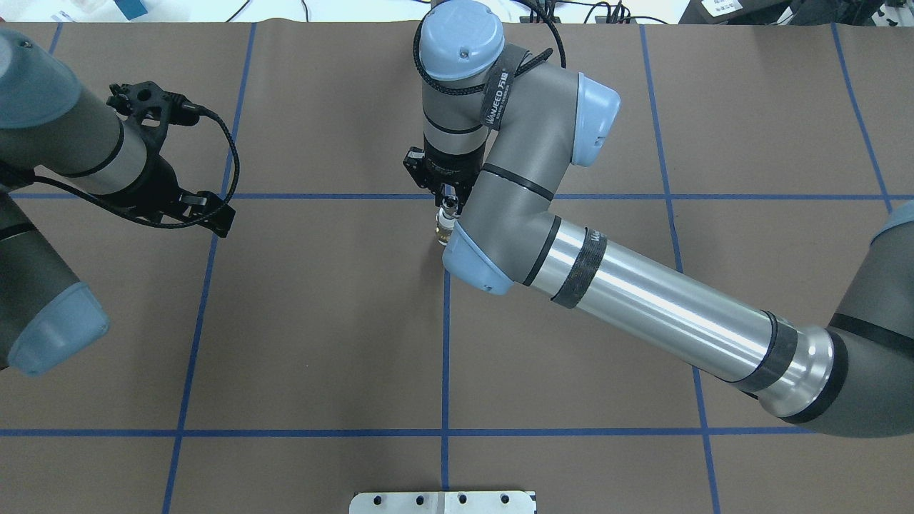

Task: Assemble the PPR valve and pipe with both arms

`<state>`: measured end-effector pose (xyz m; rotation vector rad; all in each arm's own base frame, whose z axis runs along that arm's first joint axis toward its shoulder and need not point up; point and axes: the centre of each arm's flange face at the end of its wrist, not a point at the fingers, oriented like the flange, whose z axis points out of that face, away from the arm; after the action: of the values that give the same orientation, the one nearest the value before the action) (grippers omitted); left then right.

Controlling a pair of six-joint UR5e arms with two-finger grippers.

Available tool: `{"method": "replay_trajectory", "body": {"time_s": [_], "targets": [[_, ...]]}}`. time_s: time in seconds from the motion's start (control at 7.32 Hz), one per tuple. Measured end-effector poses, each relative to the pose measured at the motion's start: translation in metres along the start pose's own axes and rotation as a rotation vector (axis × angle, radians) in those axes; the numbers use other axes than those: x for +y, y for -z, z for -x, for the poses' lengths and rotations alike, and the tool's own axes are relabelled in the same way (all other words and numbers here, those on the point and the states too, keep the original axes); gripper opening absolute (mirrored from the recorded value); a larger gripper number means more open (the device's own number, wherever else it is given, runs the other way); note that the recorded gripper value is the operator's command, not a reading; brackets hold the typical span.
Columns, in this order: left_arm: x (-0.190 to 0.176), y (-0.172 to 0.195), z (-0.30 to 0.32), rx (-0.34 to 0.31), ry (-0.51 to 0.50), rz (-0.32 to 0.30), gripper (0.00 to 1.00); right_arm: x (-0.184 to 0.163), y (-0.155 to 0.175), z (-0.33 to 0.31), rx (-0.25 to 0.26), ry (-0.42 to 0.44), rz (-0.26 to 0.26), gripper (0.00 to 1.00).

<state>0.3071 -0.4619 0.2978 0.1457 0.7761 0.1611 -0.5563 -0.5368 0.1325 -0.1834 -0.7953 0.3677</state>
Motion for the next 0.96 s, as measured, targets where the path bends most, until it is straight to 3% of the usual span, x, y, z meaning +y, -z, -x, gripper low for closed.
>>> {"method": "replay_trajectory", "body": {"time_s": [0.14, 0.27, 0.68, 0.96], "targets": [[0.000, 0.001, 0.000, 0.001, 0.000, -0.001, 1.00, 0.000, 0.000, 0.000, 0.000, -0.001, 0.000, 0.77], [0.000, 0.002, 0.000, 0.002, -0.001, -0.003, 1.00, 0.000, 0.000, 0.000, 0.000, -0.002, 0.000, 0.99], [0.002, 0.005, -0.002, 0.010, -0.002, -0.004, 1.00, 0.001, 0.006, 0.003, -0.011, 0.001, -0.002, 1.00], [0.003, 0.009, -0.003, 0.019, -0.005, -0.004, 1.00, -0.002, 0.034, -0.016, -0.061, 0.009, 0.003, 1.00]]}}
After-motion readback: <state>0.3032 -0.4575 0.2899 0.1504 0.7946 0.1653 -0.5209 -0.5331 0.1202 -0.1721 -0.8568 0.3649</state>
